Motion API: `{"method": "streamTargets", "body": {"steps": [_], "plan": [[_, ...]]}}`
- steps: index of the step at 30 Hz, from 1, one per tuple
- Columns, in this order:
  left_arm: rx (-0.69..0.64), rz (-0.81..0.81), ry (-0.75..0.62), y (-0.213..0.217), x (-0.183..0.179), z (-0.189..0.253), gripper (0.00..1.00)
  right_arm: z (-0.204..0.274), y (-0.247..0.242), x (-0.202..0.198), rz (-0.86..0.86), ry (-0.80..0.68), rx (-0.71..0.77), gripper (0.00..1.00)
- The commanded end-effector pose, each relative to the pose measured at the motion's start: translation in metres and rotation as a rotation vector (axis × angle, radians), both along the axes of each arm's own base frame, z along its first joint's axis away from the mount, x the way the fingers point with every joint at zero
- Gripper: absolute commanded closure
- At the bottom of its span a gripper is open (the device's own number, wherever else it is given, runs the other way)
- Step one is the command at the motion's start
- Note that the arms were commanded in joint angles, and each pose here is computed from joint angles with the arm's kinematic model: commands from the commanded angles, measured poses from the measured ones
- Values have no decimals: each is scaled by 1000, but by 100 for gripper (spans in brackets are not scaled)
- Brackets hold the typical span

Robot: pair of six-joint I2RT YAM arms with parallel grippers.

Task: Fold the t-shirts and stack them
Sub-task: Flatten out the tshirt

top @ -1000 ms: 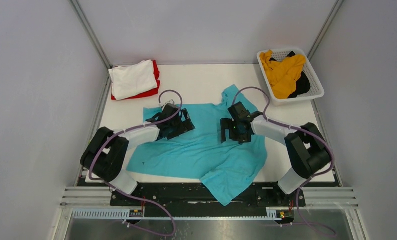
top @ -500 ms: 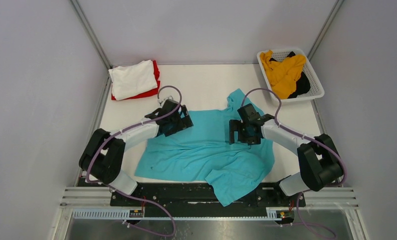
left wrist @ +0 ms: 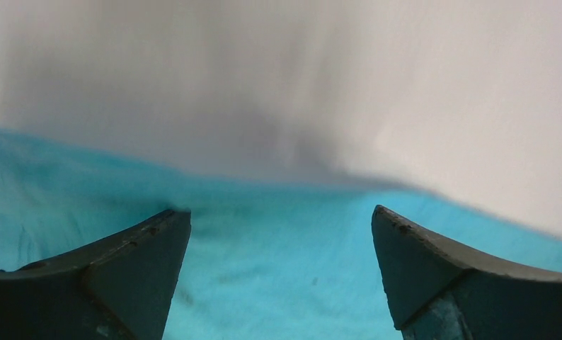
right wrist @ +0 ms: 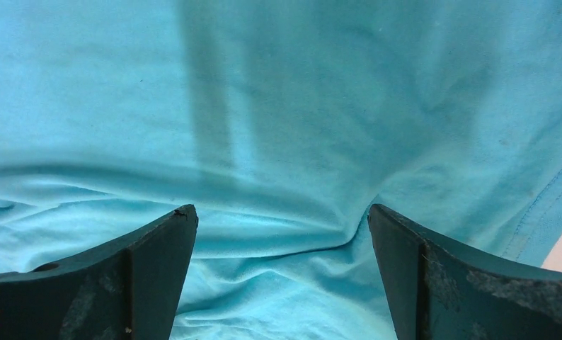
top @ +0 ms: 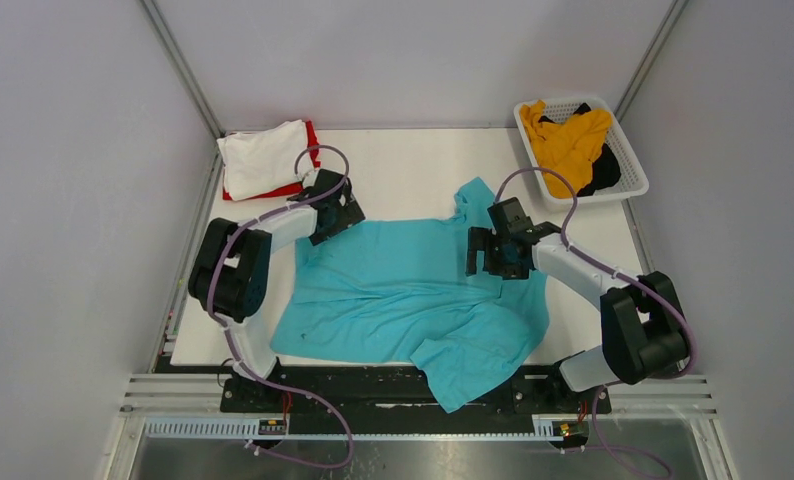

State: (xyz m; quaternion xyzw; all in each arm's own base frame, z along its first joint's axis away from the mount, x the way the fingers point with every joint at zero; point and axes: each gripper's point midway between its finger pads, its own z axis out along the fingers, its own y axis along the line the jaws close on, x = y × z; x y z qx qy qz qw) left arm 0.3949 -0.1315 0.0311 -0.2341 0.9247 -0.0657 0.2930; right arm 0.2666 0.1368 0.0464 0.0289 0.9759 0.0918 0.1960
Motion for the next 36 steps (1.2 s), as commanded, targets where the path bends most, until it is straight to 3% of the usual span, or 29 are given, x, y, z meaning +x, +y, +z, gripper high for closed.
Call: {"method": "streamTargets", "body": {"steps": [1,5,11,18,26,36], "plan": [[63,114,-142,32,69,23,1,6,-1,13,-10,-30,6,1],[68,151,-165,47,122,40,1,10,-2,17,-30,-28,32,1],[113,141,-126,56,140,47,1,25,-2,44,-96,-68,82,1],[-35,31,-245,23,82,89,1,32,28,121,-145,-109,201,1],[-72,-58,-168,1,-9,62,1,25,45,191,-178,-138,199,0],[-41,-37,-147,15,-39,63,1,7,108,247,-184,-92,411,0]]}}
